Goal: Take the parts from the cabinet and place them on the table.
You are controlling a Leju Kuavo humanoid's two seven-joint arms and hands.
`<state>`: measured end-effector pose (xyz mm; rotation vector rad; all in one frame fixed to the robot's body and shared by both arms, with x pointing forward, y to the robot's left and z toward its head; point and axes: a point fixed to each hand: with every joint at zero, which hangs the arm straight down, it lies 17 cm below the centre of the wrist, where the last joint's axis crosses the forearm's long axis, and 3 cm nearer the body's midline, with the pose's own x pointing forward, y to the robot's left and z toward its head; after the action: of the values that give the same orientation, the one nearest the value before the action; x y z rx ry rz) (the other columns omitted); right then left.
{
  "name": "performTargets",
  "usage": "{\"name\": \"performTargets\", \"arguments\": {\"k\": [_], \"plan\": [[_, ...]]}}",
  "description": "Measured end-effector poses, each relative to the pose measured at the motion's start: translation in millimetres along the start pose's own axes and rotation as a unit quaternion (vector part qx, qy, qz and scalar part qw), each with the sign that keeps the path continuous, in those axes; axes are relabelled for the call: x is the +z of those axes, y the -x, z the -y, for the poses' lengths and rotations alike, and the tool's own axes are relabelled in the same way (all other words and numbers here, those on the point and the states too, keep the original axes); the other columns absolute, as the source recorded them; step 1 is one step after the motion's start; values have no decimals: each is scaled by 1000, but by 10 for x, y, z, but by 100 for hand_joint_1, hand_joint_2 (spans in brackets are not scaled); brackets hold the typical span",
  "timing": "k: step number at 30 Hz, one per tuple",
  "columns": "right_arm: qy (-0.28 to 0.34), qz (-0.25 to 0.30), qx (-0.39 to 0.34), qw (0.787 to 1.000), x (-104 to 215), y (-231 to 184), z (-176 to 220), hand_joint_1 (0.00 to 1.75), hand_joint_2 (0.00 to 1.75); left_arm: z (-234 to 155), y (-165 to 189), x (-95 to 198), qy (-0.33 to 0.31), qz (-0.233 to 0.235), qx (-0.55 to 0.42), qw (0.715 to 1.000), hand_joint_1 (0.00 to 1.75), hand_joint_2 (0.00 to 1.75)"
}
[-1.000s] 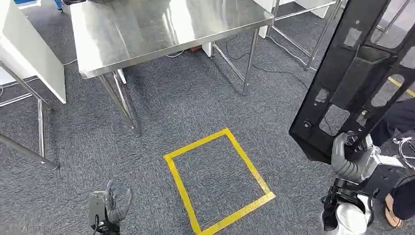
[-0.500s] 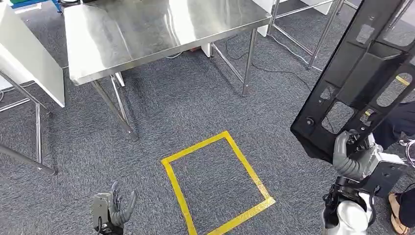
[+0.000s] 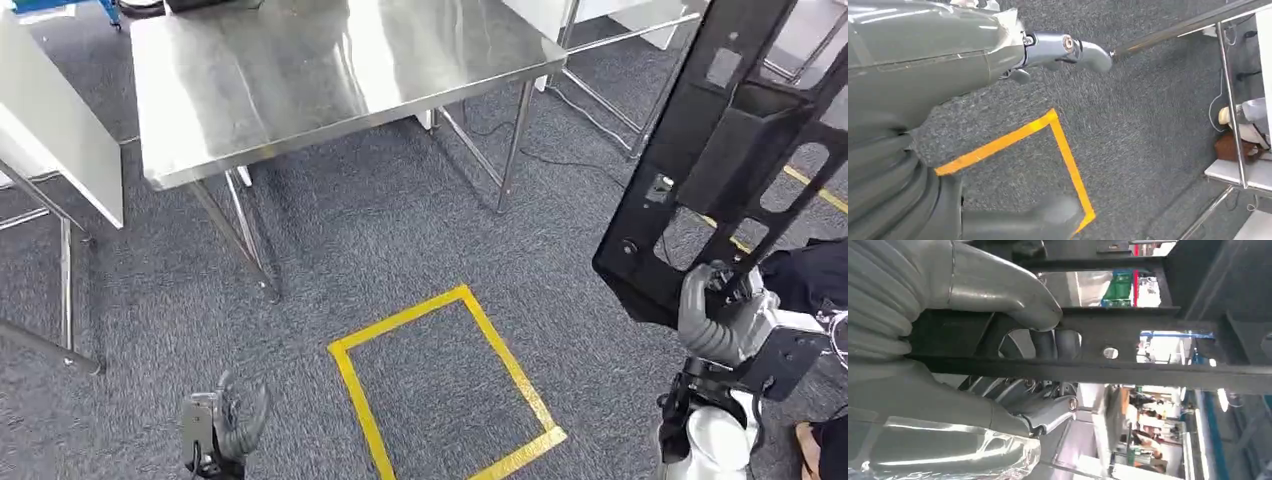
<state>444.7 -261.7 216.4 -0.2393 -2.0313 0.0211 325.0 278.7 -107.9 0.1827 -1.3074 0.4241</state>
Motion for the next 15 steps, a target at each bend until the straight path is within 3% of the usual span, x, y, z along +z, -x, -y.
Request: {"name": "performTargets", "arguments": {"k": [15], "plan": [[-2, -2, 3, 1000, -8, 26, 3, 175, 175, -21, 36, 28, -2, -4, 0, 1000, 0, 175]]}}
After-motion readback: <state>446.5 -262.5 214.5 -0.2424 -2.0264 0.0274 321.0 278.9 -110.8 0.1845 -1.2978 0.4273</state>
